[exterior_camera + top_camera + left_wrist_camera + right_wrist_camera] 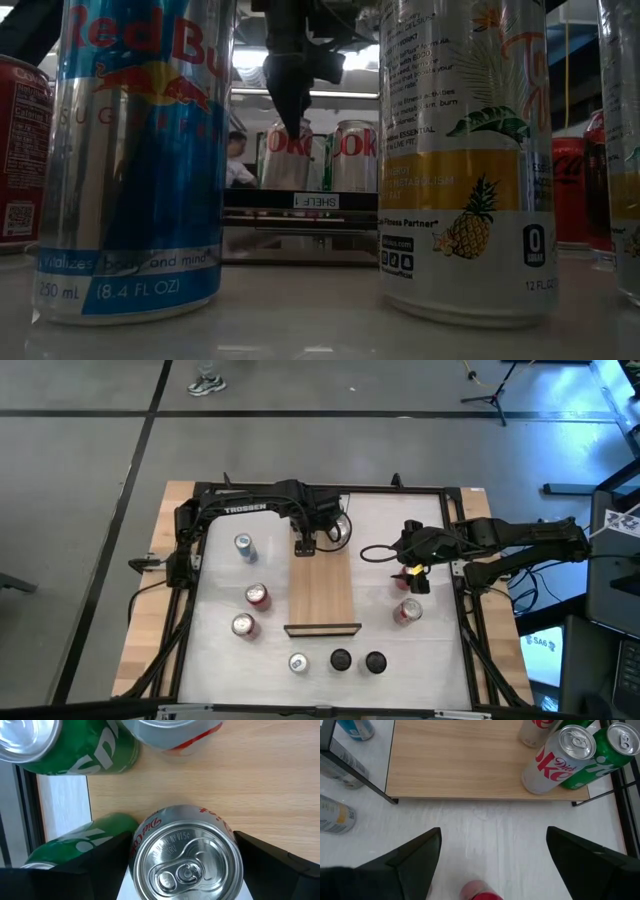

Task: Place canned beverage on shelf
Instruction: Put the silver soda can on the shelf aligned with the other silver soda can

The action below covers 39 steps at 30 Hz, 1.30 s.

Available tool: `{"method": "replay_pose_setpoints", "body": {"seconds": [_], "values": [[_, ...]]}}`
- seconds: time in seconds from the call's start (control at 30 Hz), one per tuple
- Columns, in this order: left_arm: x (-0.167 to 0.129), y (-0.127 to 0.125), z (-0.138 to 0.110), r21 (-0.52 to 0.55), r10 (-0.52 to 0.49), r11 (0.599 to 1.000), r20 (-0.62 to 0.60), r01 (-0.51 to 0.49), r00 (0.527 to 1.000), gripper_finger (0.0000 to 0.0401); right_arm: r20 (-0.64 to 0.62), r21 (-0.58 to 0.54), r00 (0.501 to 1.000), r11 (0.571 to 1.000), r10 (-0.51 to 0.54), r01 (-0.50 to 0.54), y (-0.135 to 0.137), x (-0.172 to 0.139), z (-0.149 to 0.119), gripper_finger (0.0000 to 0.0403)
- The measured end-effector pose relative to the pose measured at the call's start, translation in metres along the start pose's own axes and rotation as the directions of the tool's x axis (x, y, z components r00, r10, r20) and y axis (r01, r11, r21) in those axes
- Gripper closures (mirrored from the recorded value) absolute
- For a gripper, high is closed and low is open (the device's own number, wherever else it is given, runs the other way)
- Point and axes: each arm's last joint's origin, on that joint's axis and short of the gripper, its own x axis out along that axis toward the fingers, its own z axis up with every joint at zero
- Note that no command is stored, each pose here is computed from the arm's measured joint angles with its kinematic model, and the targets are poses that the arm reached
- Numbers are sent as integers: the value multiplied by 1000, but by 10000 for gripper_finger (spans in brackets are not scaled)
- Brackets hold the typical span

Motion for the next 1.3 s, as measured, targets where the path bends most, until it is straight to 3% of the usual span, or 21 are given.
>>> {"method": "replay_pose_setpoints", "body": {"seconds": [0.97,1.3], "values": [[0,0,0,1,2,1000,-3,-2,1000,75,0,0,1000,1000,0,0,0,0,0,47],[0,0,0,-1,3,1000,-3,-3,1000,11,0,0,1000,1000,0,0,0,0,0,47]]}}
